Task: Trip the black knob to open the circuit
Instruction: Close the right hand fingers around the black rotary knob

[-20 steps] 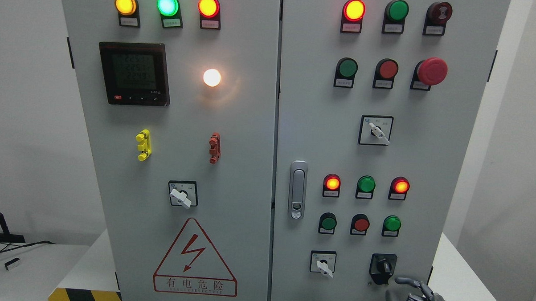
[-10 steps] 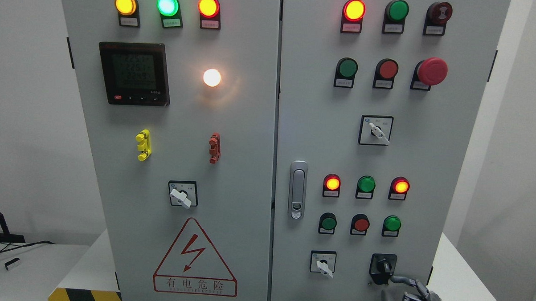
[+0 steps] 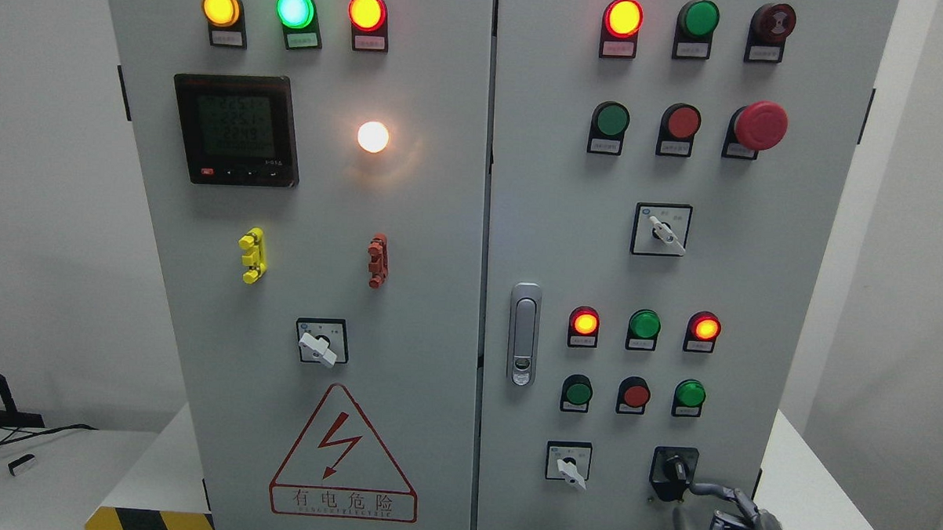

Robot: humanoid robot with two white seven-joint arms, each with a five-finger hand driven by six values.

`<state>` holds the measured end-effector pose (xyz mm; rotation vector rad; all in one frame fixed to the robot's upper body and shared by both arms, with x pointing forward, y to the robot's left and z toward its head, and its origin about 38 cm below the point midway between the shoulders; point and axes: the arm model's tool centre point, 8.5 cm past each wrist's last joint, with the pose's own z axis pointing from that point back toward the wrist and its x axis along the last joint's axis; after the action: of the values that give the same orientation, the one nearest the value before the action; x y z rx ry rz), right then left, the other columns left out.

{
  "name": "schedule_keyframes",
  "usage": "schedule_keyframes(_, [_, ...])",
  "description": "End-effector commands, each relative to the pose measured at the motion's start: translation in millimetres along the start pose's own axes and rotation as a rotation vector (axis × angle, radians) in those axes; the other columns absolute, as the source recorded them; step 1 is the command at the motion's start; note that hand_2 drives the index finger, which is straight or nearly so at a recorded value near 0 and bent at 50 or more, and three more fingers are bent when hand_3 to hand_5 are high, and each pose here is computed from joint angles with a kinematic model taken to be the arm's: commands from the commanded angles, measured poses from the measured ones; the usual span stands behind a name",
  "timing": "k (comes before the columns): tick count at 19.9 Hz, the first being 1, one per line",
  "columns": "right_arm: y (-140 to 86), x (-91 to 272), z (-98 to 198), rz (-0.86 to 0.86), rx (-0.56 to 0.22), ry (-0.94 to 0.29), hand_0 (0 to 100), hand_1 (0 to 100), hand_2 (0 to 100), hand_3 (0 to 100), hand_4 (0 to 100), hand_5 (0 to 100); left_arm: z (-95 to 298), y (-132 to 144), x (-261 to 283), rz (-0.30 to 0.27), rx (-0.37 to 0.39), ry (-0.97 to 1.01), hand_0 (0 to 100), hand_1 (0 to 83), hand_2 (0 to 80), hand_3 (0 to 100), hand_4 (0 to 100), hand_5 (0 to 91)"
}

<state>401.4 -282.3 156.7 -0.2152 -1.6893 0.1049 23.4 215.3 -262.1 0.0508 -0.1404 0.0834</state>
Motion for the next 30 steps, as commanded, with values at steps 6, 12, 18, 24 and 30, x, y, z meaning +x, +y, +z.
schedule_keyframes(6, [7.0, 5.2, 4.3, -0.036, 0.022, -0.014, 32, 71, 38, 100, 100, 95, 0.0, -0.3, 0.2, -0.030, -0.004, -0.001, 12, 38.9, 0.0, 0, 0, 0.0])
schedule_keyframes(12, [13.4, 4.6, 5.1, -0.036, 0.040, -0.012, 33, 71, 38, 100, 100, 94, 0.0, -1.3, 0.1, -0.030, -0.006, -0.001, 12, 38.9, 0.0, 0, 0, 0.0])
schedule_keyframes(18, [18.0, 4.1, 5.4, -0.042, 0.049, -0.010, 33, 71, 38, 100, 100, 94, 0.0, -0.3, 0.2, -0.030, -0.004, -0.001, 12, 38.9, 0.0, 0, 0, 0.0])
schedule_keyframes(24, [22.4, 4.1, 5.7, -0.046, 0.060, -0.010, 33, 71, 39, 100, 100, 94, 0.0, -0.3, 0.2, -0.030, -0.004, -0.001, 12, 38.9, 0.0, 0, 0, 0.0])
schedule_keyframes(30, [29.1, 0.8, 6.1, -0.049, 0.078, 0.002, 34, 71, 39, 100, 100, 94, 0.0, -0.3, 0.2, -0.030, -0.004, -0.001, 12, 38.9, 0.0, 0, 0, 0.0])
